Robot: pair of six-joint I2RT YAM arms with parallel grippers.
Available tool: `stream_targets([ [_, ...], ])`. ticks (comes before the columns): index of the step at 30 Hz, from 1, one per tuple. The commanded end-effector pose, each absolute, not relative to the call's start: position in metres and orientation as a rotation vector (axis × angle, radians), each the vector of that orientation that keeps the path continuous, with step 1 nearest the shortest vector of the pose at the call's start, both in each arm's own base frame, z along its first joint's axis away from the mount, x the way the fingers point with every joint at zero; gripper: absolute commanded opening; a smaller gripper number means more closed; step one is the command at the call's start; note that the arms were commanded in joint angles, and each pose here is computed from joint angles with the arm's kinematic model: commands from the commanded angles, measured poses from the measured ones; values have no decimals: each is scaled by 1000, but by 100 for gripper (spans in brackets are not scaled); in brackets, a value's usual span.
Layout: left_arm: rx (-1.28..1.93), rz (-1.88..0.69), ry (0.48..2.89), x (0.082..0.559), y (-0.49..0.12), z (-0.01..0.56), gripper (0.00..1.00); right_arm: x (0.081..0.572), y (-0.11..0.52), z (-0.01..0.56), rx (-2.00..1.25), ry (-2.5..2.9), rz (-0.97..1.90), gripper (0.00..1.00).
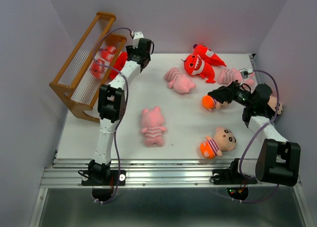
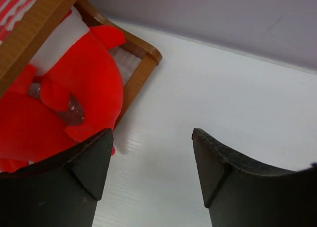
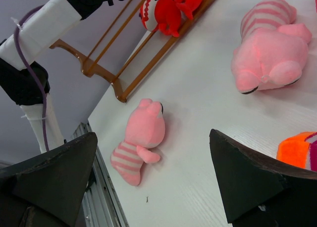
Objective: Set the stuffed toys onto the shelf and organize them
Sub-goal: Place the stuffed toy onto shelf
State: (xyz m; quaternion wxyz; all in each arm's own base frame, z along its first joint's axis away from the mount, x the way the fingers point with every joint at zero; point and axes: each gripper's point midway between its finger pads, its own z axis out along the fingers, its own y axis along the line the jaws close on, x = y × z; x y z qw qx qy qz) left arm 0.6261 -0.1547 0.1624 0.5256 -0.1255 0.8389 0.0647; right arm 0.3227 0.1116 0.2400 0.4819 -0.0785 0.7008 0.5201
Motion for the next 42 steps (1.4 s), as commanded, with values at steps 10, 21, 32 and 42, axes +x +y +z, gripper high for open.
stream_targets([
  [10,-442,175,1897,655,-120,163,74,324,110,251,-252,1668,1242,100],
  [21,-504,167,1960,656,-97,134,72,324,111,251,-250,1671,1248,100],
  [32,-535,178,1976,658,-90,122,60,324,110,252,-254,1667,1245,100],
  [42,-545,152,2016,656,-90,107,36,323,111,253,-256,1665,1246,100],
])
